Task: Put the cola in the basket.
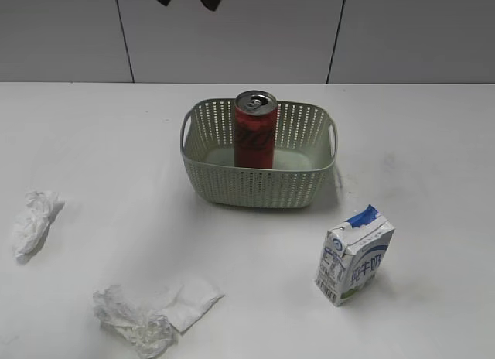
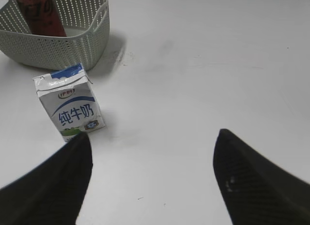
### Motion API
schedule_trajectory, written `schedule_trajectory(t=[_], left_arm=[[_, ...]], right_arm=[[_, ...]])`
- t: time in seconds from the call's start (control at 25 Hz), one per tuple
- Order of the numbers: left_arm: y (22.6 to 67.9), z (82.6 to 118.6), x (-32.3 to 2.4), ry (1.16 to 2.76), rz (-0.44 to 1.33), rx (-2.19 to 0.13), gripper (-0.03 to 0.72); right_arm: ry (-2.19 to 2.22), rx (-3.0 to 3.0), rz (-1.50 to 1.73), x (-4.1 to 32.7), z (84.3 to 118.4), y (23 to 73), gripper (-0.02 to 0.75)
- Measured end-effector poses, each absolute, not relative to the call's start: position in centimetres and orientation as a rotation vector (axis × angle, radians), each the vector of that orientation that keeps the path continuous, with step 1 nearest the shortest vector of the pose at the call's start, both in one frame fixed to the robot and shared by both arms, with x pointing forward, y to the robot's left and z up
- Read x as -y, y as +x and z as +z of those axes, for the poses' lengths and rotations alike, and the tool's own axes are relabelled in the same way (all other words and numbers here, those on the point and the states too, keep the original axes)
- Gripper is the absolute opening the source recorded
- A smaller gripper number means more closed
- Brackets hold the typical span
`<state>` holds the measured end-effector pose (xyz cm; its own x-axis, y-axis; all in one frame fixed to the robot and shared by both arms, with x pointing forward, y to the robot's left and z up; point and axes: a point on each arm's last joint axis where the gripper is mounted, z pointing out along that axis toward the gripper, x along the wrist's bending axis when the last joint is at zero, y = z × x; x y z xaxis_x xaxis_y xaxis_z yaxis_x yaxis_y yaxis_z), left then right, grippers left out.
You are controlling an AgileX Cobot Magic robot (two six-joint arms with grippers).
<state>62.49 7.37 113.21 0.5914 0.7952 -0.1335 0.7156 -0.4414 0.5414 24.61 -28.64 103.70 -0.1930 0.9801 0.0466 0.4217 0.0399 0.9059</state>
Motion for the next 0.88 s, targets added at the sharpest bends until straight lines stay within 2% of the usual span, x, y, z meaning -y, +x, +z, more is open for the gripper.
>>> schedule_trajectory(t=[0.44,0.68,0.88], left_arm=[[64.9,113.4,-16.2,2.136,0.323,-1.536,0.577],[63.3,112.7,-21.2,2.105,0.306,-1.7,0.575],[60.2,113.0,-24.5,2.081,0.318,-1.8,0.574]], right_arm=[[1.428,-1.685,1.121,28.6,103.7,24.6,0.59],[1.428,-1.685,1.121,28.6,103.7,24.6,0.59],[1.428,-1.685,1.121,28.6,103.7,24.6,0.59]])
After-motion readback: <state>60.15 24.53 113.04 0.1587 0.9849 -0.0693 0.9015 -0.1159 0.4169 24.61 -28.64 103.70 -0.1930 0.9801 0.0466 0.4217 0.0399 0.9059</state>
